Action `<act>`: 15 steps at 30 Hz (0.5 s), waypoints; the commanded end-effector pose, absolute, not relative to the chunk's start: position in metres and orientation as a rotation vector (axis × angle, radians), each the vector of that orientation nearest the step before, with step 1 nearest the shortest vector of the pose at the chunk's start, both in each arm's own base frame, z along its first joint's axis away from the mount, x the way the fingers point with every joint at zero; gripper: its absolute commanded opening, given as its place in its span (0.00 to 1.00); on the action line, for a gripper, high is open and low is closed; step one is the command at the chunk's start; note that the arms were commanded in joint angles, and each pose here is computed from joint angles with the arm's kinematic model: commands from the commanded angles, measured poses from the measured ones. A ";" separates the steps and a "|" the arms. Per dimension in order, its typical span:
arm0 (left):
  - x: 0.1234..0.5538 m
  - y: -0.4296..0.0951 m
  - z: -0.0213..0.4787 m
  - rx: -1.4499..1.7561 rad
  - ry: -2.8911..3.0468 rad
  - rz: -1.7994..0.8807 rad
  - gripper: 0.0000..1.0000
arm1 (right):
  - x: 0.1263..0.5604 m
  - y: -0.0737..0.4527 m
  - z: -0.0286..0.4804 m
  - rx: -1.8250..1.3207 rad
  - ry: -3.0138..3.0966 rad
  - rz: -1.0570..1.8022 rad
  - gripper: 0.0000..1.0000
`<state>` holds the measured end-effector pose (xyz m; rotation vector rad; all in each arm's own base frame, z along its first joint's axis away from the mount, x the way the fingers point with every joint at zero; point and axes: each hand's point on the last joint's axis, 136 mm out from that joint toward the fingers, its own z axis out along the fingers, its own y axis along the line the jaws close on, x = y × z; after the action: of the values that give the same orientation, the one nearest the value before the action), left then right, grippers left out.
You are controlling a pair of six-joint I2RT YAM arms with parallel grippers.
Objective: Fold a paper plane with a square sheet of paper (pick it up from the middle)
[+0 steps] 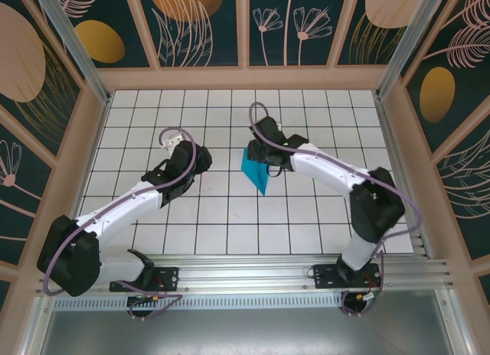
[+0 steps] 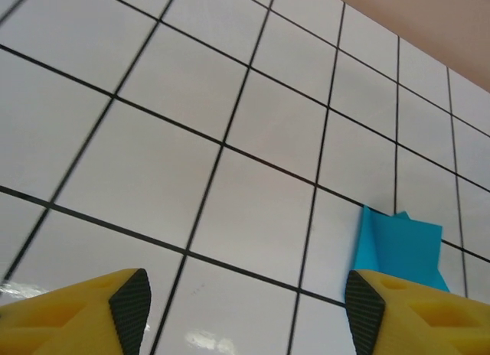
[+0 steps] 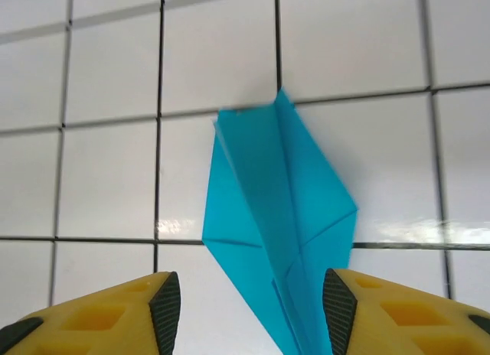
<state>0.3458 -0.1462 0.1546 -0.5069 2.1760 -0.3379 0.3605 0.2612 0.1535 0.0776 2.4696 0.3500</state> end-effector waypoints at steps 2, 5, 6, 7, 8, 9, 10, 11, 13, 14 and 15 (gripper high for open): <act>0.353 -0.113 0.184 -0.509 2.046 -0.179 0.78 | 0.361 0.195 0.190 0.220 2.282 0.206 0.62; 0.356 -0.088 0.198 -0.528 1.964 -0.087 0.96 | 0.365 0.132 0.208 0.388 2.150 0.094 0.63; 0.357 -0.080 0.203 -0.539 1.935 -0.061 0.98 | 0.365 0.118 0.209 0.417 2.118 0.061 0.63; 0.360 -0.067 0.207 -0.565 1.910 -0.033 0.98 | 0.368 0.088 0.210 0.493 2.058 -0.016 0.63; 0.362 -0.054 0.209 -0.595 1.887 0.002 0.99 | 0.368 0.064 0.207 0.554 2.009 -0.079 0.65; 0.365 -0.041 0.210 -0.625 1.866 0.039 0.99 | 0.371 0.048 0.203 0.557 1.990 -0.116 0.66; 0.367 -0.027 0.209 -0.642 1.863 0.088 0.99 | 0.374 0.037 0.198 0.517 1.986 -0.147 0.67; 0.368 -0.014 0.211 -0.666 1.853 0.147 0.99 | 0.375 0.023 0.192 0.501 1.971 -0.198 0.67; 0.369 0.007 0.213 -0.660 1.826 0.239 0.99 | 0.375 -0.004 0.175 0.541 1.945 -0.268 0.69; 0.372 0.014 0.209 -0.645 1.809 0.250 0.98 | 0.377 -0.013 0.161 0.518 1.969 -0.279 0.69; 0.375 0.019 0.206 -0.627 1.797 0.245 0.99 | 0.380 -0.016 0.158 0.504 1.956 -0.280 0.69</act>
<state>0.3712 -0.0020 0.2065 -0.6808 1.8450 0.1320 0.3650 -0.0006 0.1514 0.5596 2.0551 -0.2284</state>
